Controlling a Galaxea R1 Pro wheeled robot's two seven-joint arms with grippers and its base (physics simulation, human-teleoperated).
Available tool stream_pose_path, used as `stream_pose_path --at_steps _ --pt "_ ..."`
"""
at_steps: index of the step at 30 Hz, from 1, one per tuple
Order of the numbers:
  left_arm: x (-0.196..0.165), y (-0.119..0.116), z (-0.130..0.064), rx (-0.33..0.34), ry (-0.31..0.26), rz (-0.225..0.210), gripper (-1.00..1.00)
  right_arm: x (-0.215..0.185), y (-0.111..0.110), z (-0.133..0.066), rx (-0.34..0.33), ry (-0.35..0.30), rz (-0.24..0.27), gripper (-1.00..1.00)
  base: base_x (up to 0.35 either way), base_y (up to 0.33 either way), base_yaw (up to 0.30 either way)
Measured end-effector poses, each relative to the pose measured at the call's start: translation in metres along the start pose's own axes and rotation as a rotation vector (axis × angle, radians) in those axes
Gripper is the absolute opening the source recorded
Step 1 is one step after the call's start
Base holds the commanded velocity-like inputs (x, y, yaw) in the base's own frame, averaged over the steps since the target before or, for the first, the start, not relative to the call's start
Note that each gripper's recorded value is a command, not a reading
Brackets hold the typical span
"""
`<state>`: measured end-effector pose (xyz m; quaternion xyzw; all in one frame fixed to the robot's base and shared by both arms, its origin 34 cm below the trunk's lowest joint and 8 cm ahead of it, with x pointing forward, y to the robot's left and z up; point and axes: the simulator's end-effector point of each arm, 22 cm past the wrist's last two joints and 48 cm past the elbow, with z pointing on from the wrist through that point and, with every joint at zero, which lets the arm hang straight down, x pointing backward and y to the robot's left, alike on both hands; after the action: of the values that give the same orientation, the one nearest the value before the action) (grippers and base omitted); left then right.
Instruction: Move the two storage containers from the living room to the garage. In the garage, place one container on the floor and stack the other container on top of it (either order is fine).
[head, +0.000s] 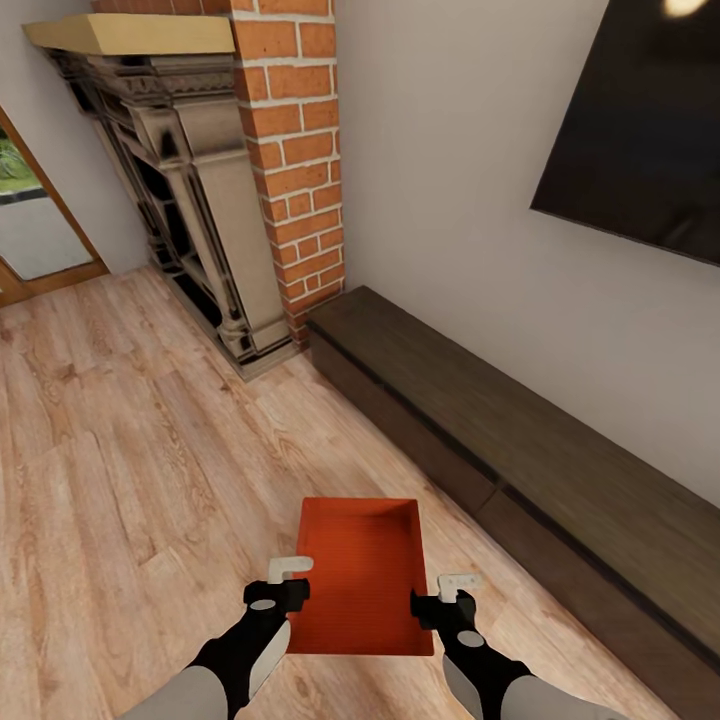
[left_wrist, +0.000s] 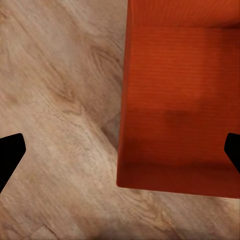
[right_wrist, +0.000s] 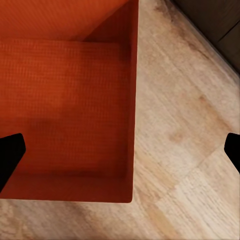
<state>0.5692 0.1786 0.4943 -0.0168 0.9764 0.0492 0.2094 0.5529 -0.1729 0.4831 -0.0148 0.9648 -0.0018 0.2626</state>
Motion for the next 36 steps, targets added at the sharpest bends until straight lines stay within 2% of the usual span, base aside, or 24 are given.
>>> stream_pose_path --at_steps 7,14,36 --pt "0.005 0.001 0.01 -0.002 0.001 -0.003 1.0 0.005 0.002 0.01 -0.011 -0.002 0.0 1.0 0.0 0.0 0.0" --pt "0.011 -0.001 0.021 -0.001 0.008 -0.024 1.0 0.008 0.004 0.019 -0.019 -0.018 0.003 1.0 0.0 0.0 0.0" --pt "0.034 -0.002 0.054 -0.004 0.02 -0.022 1.0 0.028 0.004 0.051 -0.017 -0.019 0.012 1.0 0.0 0.0 0.0"
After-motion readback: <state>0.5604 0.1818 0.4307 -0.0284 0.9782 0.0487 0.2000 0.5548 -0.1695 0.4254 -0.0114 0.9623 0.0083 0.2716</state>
